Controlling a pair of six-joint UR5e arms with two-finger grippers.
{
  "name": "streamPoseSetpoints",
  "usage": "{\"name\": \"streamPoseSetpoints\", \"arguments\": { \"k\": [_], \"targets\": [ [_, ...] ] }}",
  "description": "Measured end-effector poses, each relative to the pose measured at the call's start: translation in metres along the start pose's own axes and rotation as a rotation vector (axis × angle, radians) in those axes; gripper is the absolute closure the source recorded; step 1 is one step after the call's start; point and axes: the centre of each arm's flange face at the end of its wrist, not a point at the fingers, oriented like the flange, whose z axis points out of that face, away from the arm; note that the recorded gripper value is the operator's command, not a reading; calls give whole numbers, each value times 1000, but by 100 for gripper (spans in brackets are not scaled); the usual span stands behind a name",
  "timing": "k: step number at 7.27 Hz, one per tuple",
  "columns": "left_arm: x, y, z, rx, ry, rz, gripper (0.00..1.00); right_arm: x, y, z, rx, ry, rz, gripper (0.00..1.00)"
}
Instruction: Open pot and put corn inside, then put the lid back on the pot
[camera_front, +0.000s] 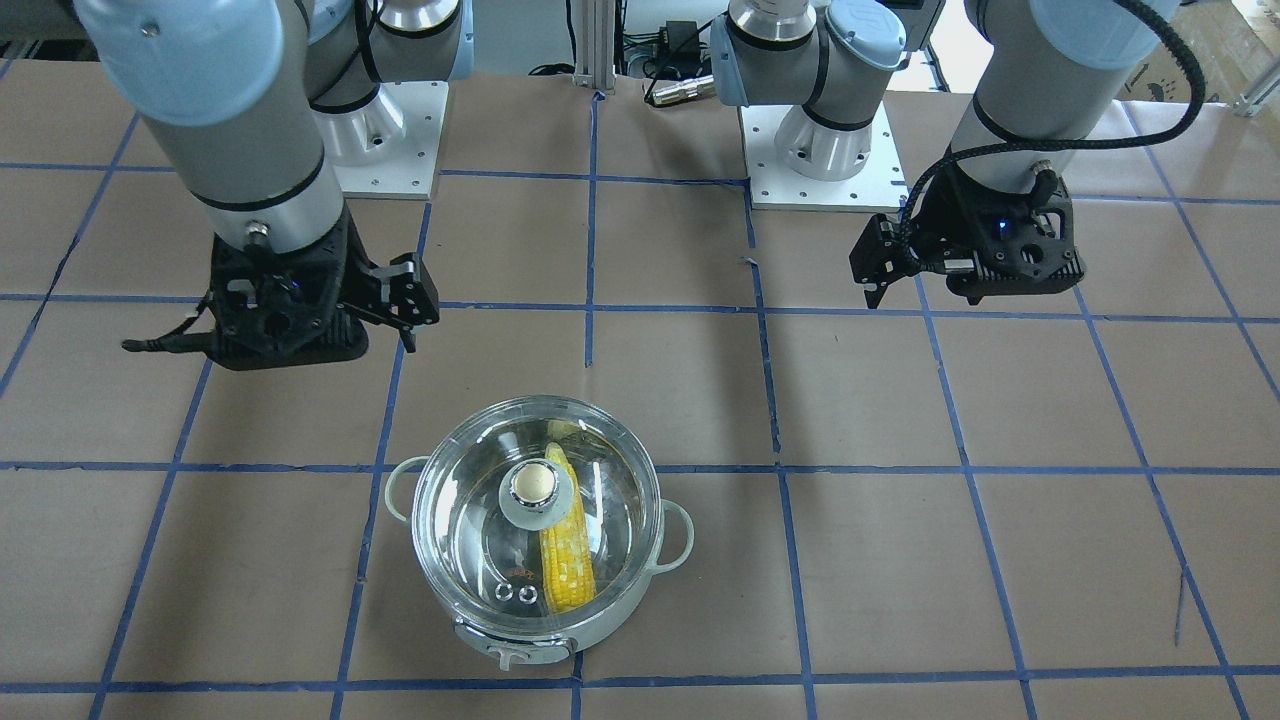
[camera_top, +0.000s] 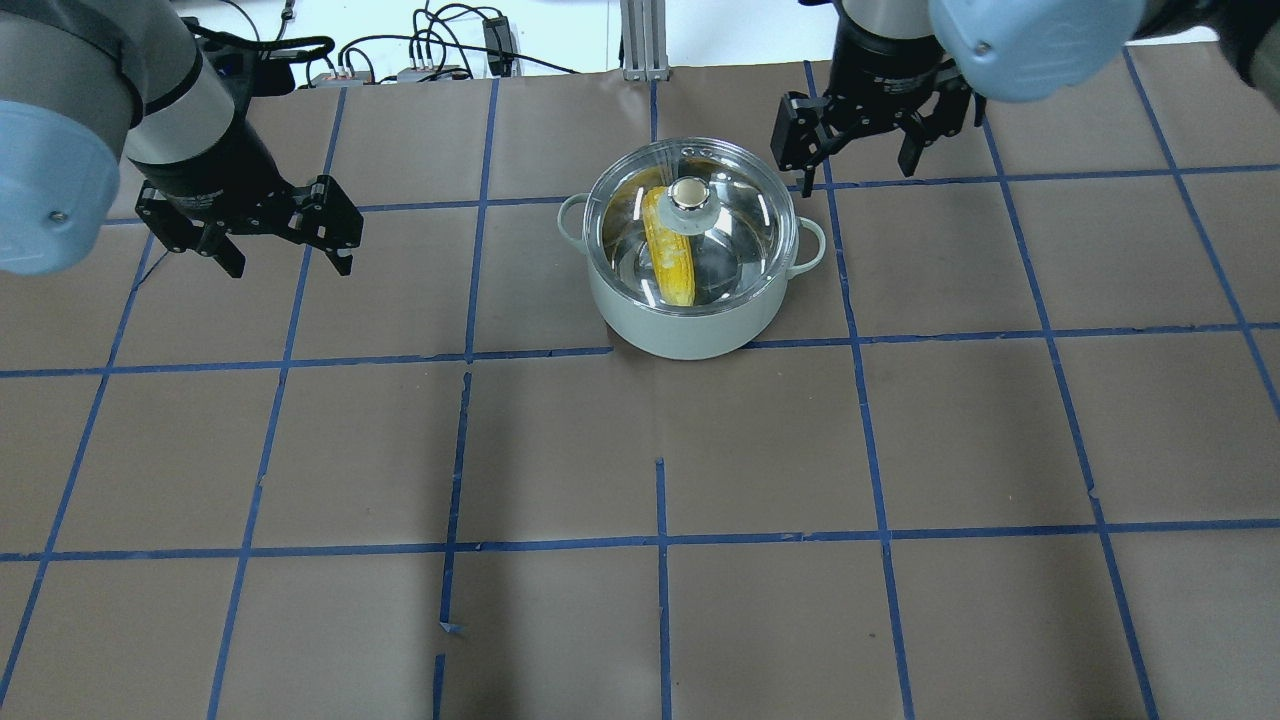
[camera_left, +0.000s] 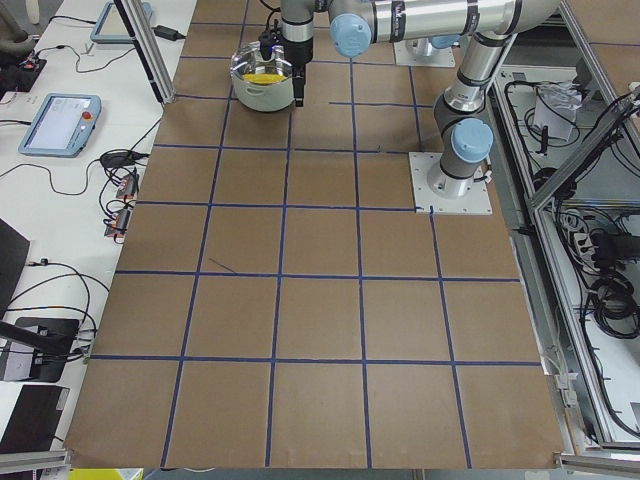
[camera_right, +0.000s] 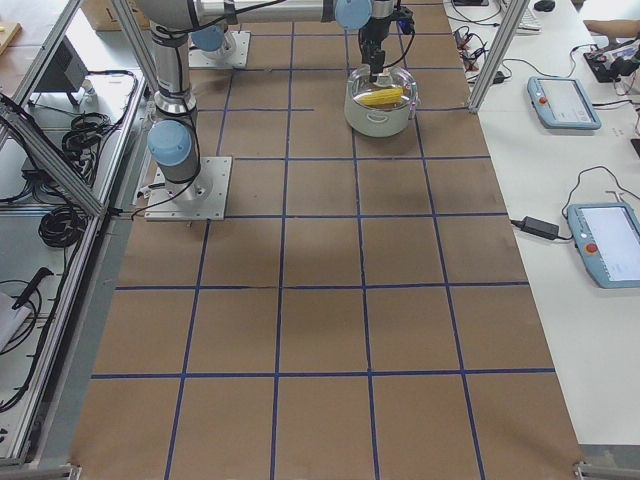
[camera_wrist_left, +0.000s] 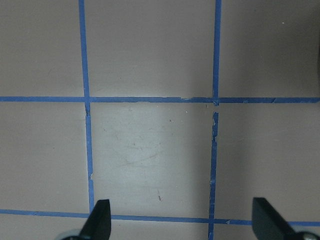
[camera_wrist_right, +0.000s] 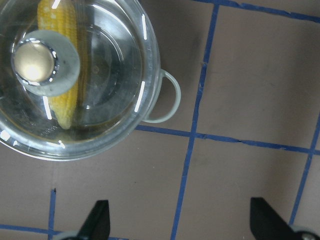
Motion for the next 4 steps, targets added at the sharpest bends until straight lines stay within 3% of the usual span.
{"name": "streamPoseSetpoints", "arguments": {
  "k": [2, 4],
  "targets": [
    [5, 2, -3, 1, 9, -34, 0, 26, 20, -10, 7, -9, 27, 0],
    [12, 4, -3, 1, 57, -69, 0, 27, 32, -15, -31, -39, 46, 0]
  ]
}}
